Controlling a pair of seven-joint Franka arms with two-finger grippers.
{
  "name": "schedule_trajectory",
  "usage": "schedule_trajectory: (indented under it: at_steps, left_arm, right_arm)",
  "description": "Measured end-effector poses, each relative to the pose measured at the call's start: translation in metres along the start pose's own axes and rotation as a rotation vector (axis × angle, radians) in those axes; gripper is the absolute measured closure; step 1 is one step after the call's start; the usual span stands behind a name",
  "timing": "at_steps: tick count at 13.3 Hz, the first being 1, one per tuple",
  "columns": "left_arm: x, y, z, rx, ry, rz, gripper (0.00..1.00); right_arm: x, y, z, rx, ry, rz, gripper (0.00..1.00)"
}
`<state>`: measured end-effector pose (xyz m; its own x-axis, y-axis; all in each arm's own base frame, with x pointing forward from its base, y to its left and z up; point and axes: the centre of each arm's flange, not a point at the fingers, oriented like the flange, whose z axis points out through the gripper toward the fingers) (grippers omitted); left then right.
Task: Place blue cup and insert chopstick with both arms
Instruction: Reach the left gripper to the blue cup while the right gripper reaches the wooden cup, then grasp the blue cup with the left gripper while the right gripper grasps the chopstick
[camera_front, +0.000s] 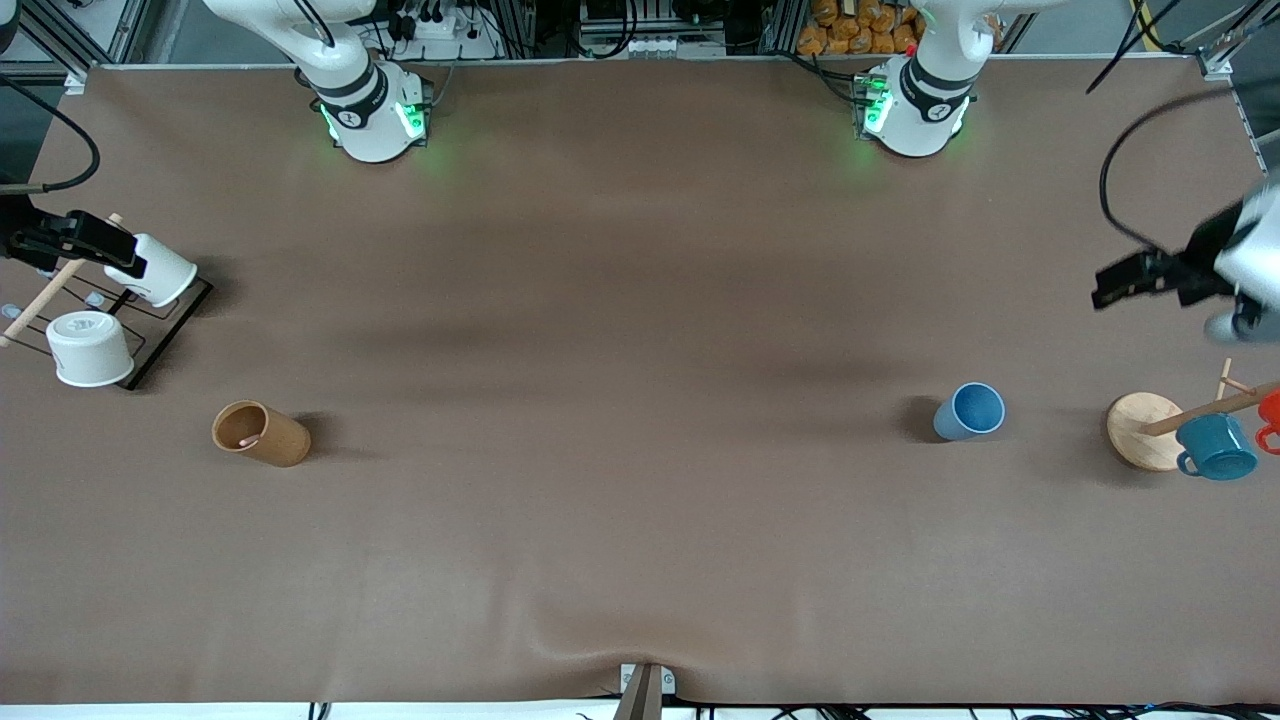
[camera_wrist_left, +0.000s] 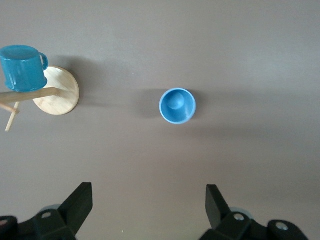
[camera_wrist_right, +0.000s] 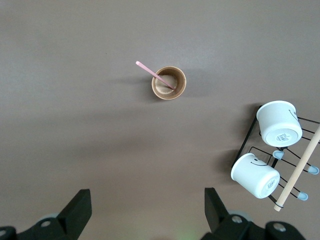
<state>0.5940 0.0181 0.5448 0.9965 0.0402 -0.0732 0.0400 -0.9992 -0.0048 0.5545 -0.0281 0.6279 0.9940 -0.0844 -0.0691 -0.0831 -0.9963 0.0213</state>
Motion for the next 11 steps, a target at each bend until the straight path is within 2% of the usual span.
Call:
schedule_trajectory:
  at_steps: [2, 4, 7, 10, 11]
  left_arm:
    - [0.02, -0.011, 0.046, -0.002, -0.011, -0.006, 0.0]
    - [0.029, -0.01, 0.096, -0.002, 0.016, -0.004, 0.0]
    - [0.023, -0.007, 0.164, -0.003, 0.068, 0.0, 0.0]
    - [0.016, -0.006, 0.206, -0.003, 0.043, 0.002, 0.0]
    - [0.016, -0.006, 0.215, -0.004, 0.046, 0.002, 0.04]
  right_arm:
    - [0.002, 0.0, 0.003, 0.0, -0.001, 0.0, 0.0]
    - [0.014, -0.002, 0.02, -0.003, -0.012, -0.001, 0.0]
    - [0.05, -0.019, 0.065, -0.011, -0.013, -0.025, 0.0]
    - [0.082, -0.037, 0.119, -0.024, -0.024, -0.053, 0.0]
    - [0.091, -0.044, 0.134, -0.035, -0.025, -0.068, 0.0]
